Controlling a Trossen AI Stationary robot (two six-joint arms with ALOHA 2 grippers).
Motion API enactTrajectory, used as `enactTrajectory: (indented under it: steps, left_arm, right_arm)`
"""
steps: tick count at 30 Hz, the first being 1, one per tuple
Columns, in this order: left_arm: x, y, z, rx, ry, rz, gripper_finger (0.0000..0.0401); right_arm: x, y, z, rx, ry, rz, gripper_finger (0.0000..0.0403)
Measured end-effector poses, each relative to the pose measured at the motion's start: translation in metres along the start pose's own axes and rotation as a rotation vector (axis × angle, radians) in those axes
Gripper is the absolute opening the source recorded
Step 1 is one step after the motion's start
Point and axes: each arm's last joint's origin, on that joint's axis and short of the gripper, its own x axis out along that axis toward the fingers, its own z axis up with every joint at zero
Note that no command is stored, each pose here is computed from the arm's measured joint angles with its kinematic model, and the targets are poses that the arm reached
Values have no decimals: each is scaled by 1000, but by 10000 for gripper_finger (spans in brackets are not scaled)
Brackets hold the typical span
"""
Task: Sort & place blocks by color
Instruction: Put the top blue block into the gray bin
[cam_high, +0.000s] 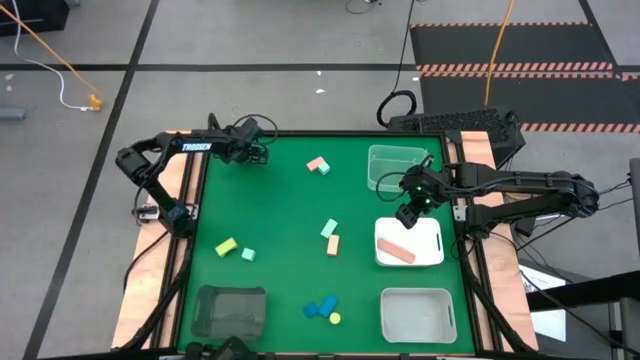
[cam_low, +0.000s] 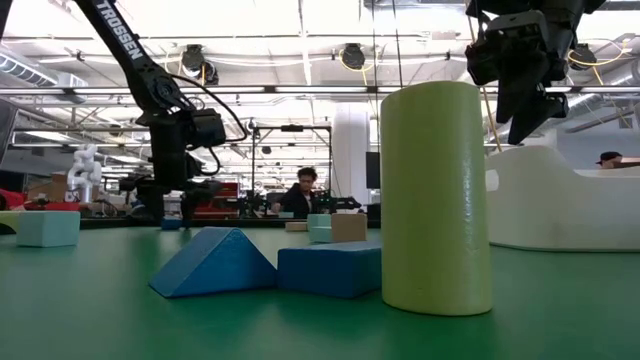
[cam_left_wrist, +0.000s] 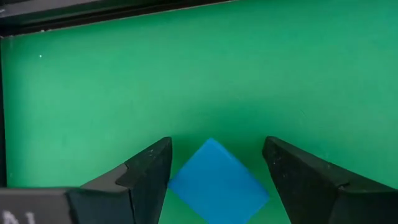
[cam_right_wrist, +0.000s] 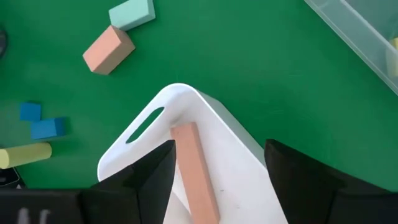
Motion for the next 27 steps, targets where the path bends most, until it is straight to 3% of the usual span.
enactTrajectory:
  steps: [8, 18, 23, 27]
  left_arm:
    - [0, -1, -3, -16, 21, 1, 220]
    - [-8, -10, -13, -29, 60, -22, 92]
    - [-26, -13, -22, 47, 111, -112, 42]
    - [-48, -12, -29, 168, 179, -224, 40]
  right_arm:
    - [0, 0, 0, 1, 0, 0, 235]
    - [0, 0, 0, 1, 0, 0, 235]
    - [0, 0, 0, 1, 0, 0, 235]
    - [0, 0, 0, 1, 1, 1, 235]
